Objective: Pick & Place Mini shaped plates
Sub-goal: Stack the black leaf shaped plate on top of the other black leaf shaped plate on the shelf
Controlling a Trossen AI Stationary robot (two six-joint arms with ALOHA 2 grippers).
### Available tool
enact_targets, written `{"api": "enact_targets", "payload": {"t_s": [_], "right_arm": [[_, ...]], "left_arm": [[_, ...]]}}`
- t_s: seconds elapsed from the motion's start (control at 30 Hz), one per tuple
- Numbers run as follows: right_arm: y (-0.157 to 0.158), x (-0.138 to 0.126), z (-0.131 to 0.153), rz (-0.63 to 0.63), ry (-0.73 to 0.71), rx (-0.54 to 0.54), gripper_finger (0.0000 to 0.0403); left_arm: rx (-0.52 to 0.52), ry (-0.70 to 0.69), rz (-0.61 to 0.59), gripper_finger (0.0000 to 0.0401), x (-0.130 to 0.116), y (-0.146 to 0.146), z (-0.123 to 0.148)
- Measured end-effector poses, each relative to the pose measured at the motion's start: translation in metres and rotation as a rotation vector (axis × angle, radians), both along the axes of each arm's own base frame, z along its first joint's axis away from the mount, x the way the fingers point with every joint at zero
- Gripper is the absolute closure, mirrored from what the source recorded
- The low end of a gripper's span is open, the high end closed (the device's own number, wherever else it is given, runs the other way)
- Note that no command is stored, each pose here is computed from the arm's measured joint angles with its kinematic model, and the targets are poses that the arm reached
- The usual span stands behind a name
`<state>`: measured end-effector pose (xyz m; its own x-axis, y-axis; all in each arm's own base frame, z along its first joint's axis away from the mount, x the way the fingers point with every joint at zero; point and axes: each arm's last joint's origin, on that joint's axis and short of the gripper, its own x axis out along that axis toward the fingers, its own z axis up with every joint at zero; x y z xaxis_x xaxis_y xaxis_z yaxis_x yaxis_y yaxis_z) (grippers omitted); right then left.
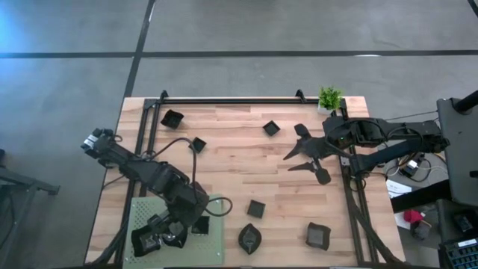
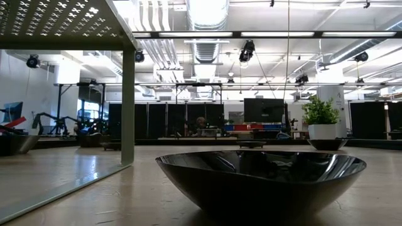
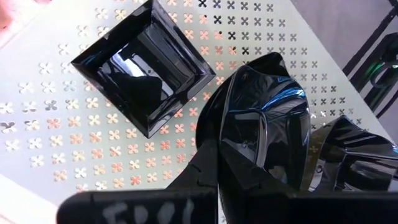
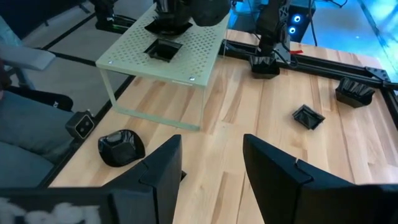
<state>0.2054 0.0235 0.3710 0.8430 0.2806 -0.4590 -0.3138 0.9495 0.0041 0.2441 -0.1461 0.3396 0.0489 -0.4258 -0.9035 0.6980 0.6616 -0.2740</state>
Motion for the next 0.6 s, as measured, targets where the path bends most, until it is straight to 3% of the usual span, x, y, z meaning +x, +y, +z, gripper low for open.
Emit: {"api": "enact_targets", "payload": {"t_s": [0.6], "right_arm": [[-0.0001,0.0000,0.0000,-0.002,0.000,-0.001,0.0236]], "left_arm": [[0.025,0.002,0.051,0.0401,0.0005,0.0008,0.0001]]}}
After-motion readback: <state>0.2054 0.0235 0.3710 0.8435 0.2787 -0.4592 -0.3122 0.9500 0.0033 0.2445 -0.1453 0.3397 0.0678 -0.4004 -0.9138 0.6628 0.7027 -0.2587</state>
